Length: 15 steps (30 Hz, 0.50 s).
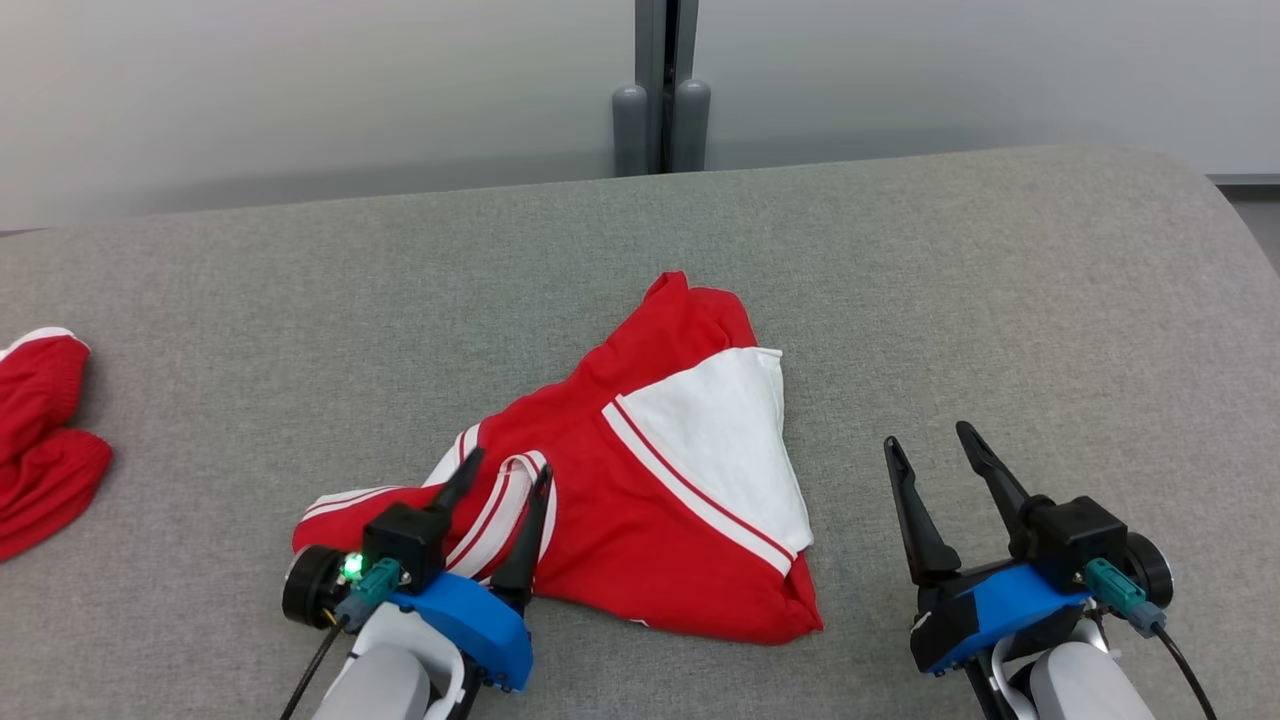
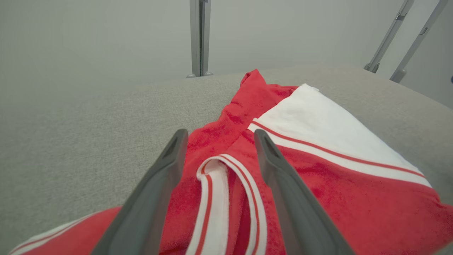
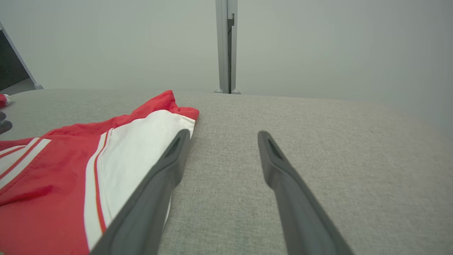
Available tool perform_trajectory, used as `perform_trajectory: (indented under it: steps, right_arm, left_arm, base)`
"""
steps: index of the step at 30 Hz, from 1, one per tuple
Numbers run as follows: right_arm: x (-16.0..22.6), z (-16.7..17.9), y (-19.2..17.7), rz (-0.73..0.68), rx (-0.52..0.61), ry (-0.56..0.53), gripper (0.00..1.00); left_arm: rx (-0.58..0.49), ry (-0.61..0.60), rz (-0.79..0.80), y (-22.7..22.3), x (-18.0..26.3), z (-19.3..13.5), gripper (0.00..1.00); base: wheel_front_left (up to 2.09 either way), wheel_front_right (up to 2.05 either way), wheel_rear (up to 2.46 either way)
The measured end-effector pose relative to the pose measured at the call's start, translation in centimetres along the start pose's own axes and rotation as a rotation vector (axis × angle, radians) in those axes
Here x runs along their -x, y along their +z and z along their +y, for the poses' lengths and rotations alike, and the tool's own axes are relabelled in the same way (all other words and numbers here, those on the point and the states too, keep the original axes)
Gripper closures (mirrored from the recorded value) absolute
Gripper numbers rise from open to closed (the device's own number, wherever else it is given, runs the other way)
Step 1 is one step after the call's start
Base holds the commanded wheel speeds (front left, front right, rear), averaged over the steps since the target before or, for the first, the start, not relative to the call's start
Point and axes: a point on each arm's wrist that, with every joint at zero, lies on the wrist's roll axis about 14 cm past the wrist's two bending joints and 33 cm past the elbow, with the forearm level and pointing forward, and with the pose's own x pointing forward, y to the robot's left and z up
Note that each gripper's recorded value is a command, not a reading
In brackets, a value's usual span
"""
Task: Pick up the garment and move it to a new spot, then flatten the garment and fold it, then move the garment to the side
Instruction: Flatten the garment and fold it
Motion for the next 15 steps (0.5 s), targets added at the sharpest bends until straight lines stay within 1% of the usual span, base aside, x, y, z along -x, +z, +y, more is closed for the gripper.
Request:
perform_trajectory:
  steps: [3,8,15]
  right_arm:
    - [-0.1,-0.2,-0.1,0.003,-0.001,-0.006,0.0]
    - [-0.3,-0.5,-0.2,0.006,-0.007,-0.013,0.0]
    - [-0.6,-0.7,-0.2,0.006,-0.013,-0.016,0.0]
  left_arm:
    - [0.023,-0.021,0.056,-1.8,0.0,-0.7,0.0]
    - [0.029,-0.044,0.127,-3.9,-0.1,-1.2,0.0]
    - [0.04,-0.081,0.169,-4.9,-1.1,-2.2,0.0]
  base:
    - [0.0,0.0,0.0]
    - [0.0,0.0,0.0]
    - [0.0,0.0,0.0]
